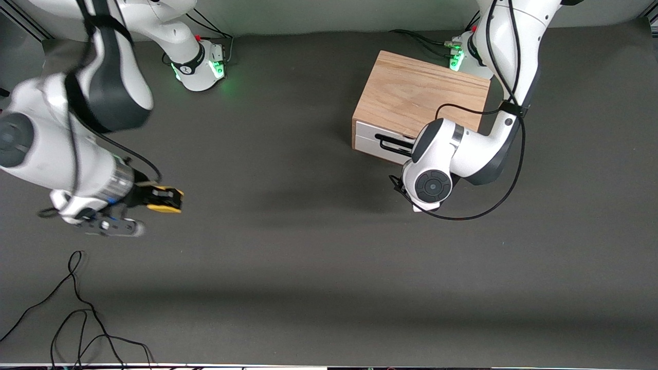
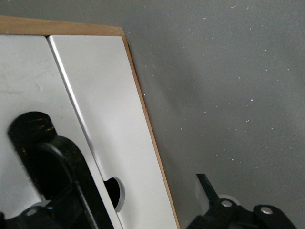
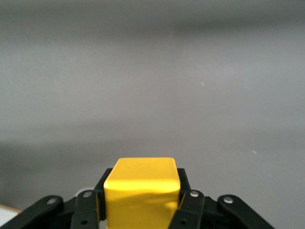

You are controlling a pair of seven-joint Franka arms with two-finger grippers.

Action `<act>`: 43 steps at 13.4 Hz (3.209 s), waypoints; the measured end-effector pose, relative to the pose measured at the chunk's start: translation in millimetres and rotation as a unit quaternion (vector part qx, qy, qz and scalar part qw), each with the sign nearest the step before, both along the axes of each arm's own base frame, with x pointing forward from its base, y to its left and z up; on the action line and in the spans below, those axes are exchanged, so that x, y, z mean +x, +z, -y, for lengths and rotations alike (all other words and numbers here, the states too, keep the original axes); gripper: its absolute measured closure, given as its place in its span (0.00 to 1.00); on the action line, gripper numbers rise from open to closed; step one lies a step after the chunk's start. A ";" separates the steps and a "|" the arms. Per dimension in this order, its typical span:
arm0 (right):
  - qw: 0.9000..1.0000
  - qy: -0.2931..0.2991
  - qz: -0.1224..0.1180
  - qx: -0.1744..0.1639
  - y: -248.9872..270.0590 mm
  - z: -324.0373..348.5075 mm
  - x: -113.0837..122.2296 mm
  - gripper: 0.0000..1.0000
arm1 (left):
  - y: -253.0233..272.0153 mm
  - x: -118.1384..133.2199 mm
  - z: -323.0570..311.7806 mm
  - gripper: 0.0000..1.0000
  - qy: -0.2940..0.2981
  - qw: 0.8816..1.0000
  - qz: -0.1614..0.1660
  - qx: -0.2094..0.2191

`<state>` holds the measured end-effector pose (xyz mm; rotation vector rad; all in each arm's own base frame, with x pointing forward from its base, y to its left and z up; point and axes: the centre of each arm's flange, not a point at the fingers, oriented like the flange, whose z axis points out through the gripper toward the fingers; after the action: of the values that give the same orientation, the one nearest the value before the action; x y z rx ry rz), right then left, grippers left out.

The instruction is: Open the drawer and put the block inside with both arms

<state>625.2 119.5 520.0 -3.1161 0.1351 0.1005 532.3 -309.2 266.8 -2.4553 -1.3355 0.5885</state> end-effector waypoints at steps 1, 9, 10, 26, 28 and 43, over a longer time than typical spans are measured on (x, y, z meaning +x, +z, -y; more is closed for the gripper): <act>1.000 0.000 -0.004 -0.003 14.1 15.1 -6.7 0.45 | 0.0 0.6 0.3 0.00 0.004 1.000 0.003 0.001; 1.000 0.012 -0.015 -0.009 71.7 106.7 -42.6 0.45 | 24.0 31.9 6.6 0.00 0.015 0.996 0.085 -0.024; 1.000 0.013 -0.015 -0.010 71.9 105.6 -44.2 0.45 | 26.0 36.3 8.1 0.00 0.017 0.994 0.101 -0.030; 0.999 0.018 -0.030 -0.010 41.8 100.5 -44.1 0.45 | 69.9 80.1 24.4 0.00 0.010 0.960 0.266 -0.082; 0.999 0.017 -0.030 -0.010 34.9 100.9 -43.4 0.45 | 93.9 90.0 28.1 0.00 0.012 0.953 0.288 -0.093; 1.000 0.001 0.002 -0.023 21.7 -113.9 -79.1 0.45 | 385.1 25.5 -115.4 0.00 -0.316 0.920 0.198 -0.118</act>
<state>546.0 233.5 541.7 -3.1625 0.1372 0.0915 557.8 -193.8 651.9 -3.0925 -0.5065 0.0889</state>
